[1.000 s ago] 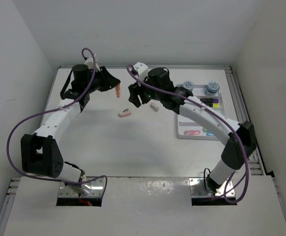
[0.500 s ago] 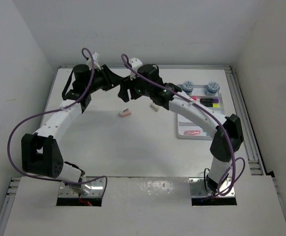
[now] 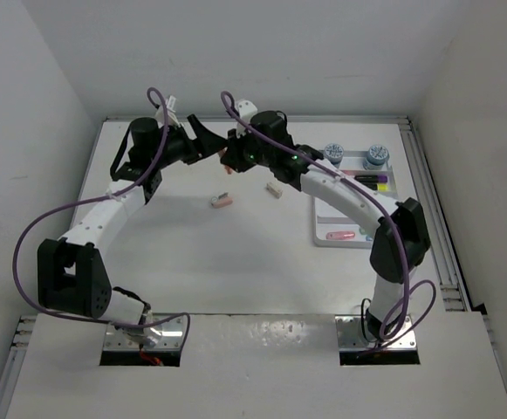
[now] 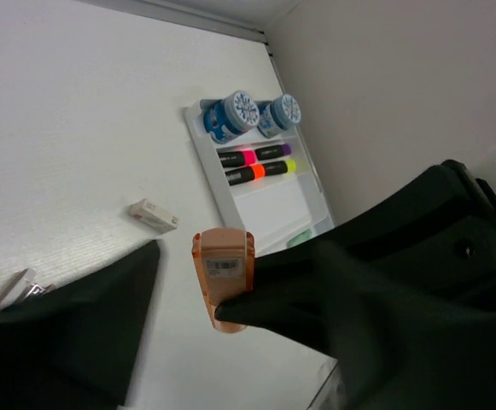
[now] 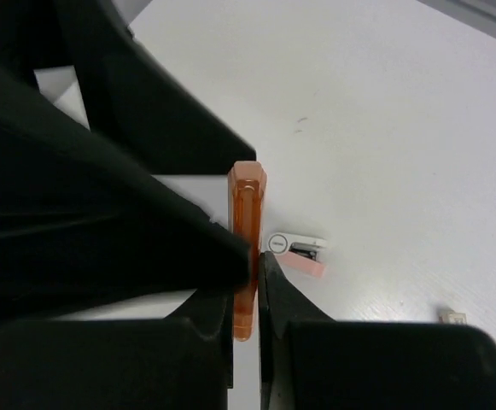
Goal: Sort the stationery into containers
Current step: Place the stationery in the storage box.
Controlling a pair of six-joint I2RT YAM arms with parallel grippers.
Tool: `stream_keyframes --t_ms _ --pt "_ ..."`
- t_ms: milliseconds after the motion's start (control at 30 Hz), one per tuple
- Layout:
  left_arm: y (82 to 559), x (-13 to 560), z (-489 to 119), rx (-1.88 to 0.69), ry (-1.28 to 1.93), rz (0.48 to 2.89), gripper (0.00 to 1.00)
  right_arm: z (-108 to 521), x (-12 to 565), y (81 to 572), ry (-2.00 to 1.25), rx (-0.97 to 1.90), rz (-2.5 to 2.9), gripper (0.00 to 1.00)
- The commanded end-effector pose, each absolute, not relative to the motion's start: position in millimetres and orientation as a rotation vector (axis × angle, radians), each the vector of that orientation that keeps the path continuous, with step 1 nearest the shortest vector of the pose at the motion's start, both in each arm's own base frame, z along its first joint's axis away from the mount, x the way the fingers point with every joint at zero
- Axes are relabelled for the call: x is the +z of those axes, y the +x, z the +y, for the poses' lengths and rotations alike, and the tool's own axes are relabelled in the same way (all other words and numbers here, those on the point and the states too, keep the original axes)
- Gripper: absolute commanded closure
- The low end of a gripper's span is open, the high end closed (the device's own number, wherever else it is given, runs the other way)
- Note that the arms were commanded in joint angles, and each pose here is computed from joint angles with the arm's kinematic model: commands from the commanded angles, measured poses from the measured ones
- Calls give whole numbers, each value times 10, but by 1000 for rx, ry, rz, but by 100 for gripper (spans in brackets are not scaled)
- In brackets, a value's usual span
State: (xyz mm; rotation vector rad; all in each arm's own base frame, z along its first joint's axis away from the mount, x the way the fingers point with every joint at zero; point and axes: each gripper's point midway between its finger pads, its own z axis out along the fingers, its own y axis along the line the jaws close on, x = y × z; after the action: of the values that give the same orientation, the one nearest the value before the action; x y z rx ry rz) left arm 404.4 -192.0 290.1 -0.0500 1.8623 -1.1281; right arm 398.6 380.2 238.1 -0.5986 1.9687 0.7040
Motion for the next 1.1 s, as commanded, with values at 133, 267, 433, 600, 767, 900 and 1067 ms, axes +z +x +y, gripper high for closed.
stream_keyframes --t_ms 133,267,433,600,767,900,1067 --pt "4051 3006 -1671 -1001 -49 1866 0 3114 2528 3771 -878 582 1803 100" --pt "4131 2561 -1431 -831 13 2058 0 2260 1873 3202 -1273 436 1763 100" --pt "4012 2126 -1566 -795 321 2137 0 1329 1325 2727 -1641 306 1744 100" --pt "4049 1776 -1672 -570 499 2245 0 860 996 2731 -1783 245 1745 100" --pt "4098 1668 -1643 -438 543 2272 4 679 772 2822 -1881 228 1753 100" --pt "4127 1457 -1609 -377 611 2328 8 559 572 2916 -1971 204 1723 100" --pt "4154 1271 -1633 -361 686 2347 13 470 419 2957 -2022 193 1735 80"
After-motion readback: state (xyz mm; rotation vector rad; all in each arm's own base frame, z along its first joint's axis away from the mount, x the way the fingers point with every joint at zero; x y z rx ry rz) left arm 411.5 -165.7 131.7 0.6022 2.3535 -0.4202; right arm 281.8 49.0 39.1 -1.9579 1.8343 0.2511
